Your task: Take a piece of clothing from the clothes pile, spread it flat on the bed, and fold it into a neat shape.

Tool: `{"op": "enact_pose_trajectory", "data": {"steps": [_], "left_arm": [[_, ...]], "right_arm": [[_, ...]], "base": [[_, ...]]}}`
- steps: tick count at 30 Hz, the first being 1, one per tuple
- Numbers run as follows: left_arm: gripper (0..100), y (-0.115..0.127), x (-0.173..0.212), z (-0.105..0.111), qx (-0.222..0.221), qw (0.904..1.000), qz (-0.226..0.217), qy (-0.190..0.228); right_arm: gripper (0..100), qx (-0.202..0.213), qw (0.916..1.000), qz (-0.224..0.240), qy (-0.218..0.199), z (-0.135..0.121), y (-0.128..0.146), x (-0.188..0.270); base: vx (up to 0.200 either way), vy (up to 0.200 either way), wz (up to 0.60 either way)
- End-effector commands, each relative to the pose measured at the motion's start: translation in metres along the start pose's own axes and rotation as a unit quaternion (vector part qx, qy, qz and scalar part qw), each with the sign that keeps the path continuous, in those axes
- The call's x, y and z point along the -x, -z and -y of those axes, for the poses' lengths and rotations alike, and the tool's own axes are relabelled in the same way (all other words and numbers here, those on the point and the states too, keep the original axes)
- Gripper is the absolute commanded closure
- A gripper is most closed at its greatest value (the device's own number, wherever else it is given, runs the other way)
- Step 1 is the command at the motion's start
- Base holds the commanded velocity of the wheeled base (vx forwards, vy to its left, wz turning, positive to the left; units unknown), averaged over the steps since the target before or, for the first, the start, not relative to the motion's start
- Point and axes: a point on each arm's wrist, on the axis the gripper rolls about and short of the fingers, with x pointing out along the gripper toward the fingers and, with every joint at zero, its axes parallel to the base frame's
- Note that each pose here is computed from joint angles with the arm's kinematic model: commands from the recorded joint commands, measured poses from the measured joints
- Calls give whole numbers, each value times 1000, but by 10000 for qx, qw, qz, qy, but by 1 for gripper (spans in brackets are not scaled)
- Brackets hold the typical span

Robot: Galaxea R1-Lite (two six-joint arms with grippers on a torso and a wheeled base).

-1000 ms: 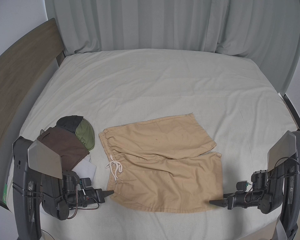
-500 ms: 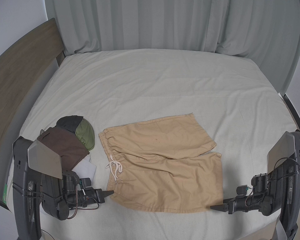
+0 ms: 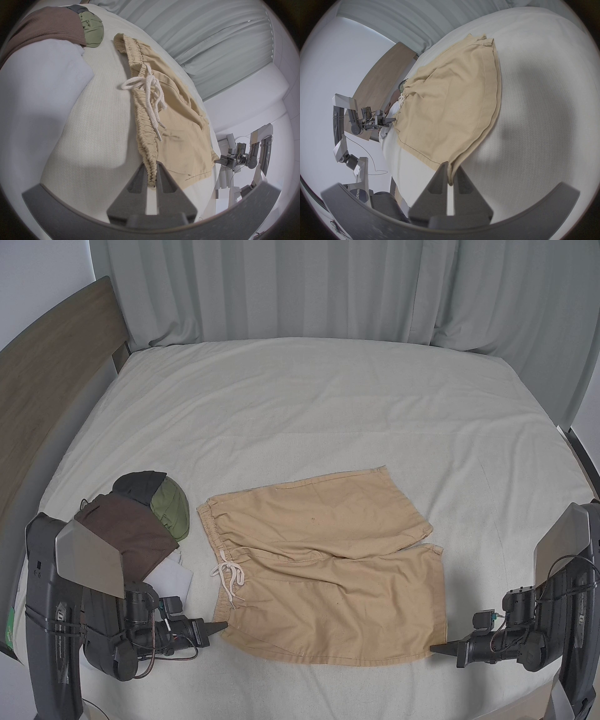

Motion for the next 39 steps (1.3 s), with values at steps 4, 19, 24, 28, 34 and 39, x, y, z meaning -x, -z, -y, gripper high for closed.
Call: {"op": "enact_pose_trajectory", "data": {"steps": [4, 19, 24, 28, 34, 39], "left_arm": [[100, 2, 8, 1, -18, 10000, -28, -56], [100, 13, 42, -5, -694, 9969, -319, 166], [100, 16, 51, 1, -658, 9966, -404, 279], [100, 17, 53, 3, -632, 9965, -445, 325], [100, 22, 57, 1, -745, 9953, -528, 311], [100, 26, 61, 2, -808, 9942, -611, 357]], "right_arm": [[100, 19, 10000, 20, -1, -1, -1, 1], [100, 191, 9998, -108, -19, -11, 4, 12], [100, 248, 9996, -151, -37, -13, 6, 13], [100, 326, 9993, -177, -41, -13, 7, 13], [100, 325, 9993, -179, -36, -13, 6, 14], [100, 268, 9989, -390, -58, -21, 5, 22]], "base": [[0, 0, 0], [0, 0, 0], [0, 0, 0], [0, 0, 0], [0, 0, 0], [0, 0, 0]]}}
